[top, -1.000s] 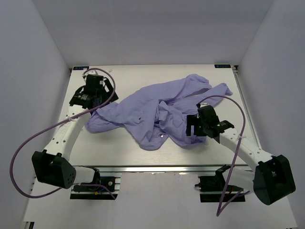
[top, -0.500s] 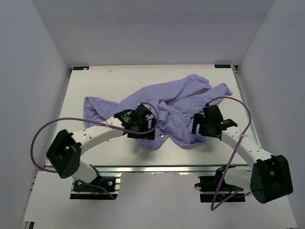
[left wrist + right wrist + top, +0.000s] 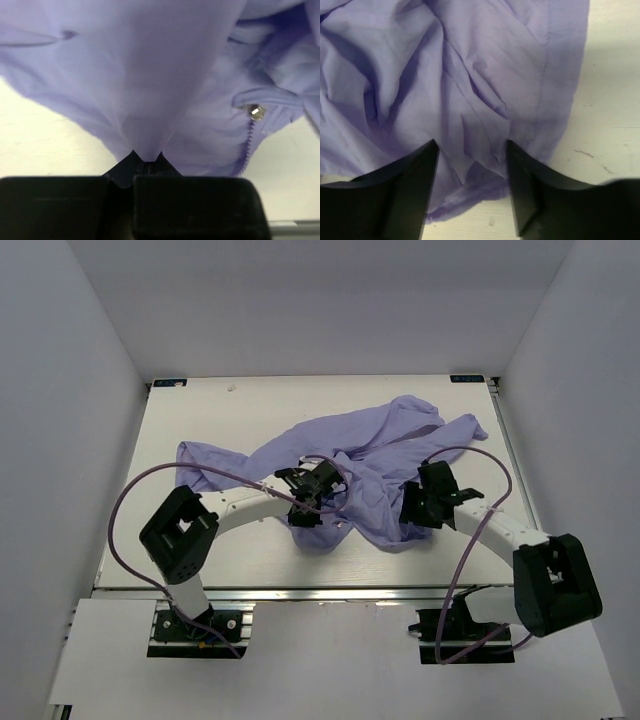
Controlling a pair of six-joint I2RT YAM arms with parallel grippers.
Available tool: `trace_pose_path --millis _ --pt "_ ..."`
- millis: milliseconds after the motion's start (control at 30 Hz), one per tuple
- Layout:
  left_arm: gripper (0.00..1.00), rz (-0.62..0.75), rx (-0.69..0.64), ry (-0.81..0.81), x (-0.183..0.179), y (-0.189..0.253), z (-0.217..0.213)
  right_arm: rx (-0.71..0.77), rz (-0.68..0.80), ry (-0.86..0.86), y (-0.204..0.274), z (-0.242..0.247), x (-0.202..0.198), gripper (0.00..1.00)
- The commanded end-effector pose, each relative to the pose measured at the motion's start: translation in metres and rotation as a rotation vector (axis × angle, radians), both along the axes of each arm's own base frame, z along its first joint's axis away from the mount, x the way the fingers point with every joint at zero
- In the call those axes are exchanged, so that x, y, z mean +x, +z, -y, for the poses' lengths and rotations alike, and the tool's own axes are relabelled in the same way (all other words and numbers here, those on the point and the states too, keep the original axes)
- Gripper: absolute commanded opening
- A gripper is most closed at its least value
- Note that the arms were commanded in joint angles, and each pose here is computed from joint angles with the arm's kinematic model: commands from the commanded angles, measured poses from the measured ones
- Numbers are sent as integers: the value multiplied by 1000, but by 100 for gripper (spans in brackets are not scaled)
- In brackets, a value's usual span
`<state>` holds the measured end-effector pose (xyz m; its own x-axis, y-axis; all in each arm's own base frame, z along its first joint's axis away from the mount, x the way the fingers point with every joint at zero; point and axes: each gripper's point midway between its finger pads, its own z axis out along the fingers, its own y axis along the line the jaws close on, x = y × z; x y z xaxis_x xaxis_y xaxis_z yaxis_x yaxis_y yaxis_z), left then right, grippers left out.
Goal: Zip up the jacket
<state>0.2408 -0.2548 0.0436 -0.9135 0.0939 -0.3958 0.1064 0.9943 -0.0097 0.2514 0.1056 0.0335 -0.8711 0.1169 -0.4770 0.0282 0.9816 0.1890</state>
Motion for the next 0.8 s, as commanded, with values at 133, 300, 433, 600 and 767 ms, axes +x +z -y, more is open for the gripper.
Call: trace_pose_path --millis 133,300,433,600,767 --pt "0 226 16 135 24 65 -28 33 50 -26 6 -6 18 0" --pt "0 404 -102 173 26 145 -47 21 321 -118 94 13 38 0" --pt "0 586 -269 188 21 226 -63 29 521 -209 182 35 34 0" --pt "0 864 -514 221 1 344 -101 44 787 -404 306 79 6 0" --pt "0 1097 -672 302 -32 436 -161 63 1034 -554 404 122 -36 0"
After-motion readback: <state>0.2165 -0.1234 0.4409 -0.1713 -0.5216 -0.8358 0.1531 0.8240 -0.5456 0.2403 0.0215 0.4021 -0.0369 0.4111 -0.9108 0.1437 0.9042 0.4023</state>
